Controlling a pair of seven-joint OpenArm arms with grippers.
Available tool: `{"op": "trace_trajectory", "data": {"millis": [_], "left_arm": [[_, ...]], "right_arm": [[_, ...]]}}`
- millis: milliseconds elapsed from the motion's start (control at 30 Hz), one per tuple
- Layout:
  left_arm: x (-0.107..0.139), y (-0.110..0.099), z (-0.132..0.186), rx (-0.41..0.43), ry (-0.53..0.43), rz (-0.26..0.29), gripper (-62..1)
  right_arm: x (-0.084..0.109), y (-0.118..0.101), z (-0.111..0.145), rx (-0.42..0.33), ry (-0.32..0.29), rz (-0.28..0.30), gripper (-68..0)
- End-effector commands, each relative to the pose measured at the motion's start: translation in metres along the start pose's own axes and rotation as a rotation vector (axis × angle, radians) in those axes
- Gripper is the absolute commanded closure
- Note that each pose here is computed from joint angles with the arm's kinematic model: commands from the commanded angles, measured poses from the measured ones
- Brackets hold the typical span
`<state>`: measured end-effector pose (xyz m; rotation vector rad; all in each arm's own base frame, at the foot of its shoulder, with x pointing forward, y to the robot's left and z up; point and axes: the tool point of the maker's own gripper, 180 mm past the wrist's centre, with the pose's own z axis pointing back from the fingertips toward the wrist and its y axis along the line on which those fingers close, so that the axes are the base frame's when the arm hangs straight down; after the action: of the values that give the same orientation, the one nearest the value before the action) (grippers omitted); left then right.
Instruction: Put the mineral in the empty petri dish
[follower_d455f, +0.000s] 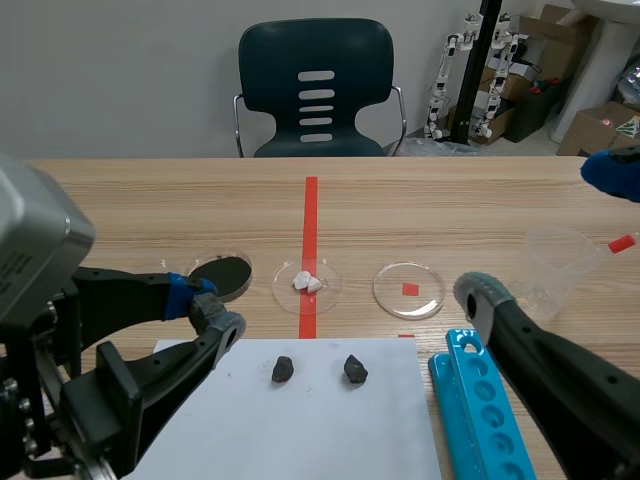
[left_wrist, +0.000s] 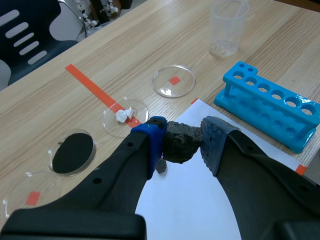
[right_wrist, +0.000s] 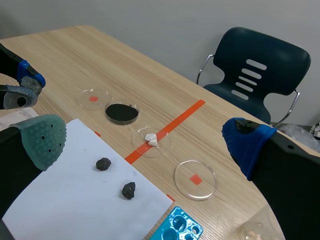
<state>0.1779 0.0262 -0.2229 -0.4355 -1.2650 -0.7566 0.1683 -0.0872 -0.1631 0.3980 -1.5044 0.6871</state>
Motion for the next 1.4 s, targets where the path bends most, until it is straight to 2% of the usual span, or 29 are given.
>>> {"op": "trace_trajectory", "data": {"millis": [0,1233,1367], "left_arm": [[0.0081,0.0007,-0.0004,0.003,-0.03,-0.001,-12.6],[0.0064,0.0008,-0.0004,0.004,-0.021,-0.001,-12.6],[0.0017,0.0027,-0.0005,0.014,0.005,0.0,-12.6]], "right_arm": [[0.0075,-0.0009,-0.0007,-0.001,-0.027,-0.001,-67.9],[0.0075,-0.0009,-0.0007,-0.001,-0.027,-0.001,-67.9],[0.0075,-0.0009,-0.0007,-0.001,-0.027,-0.001,-67.9]]}}
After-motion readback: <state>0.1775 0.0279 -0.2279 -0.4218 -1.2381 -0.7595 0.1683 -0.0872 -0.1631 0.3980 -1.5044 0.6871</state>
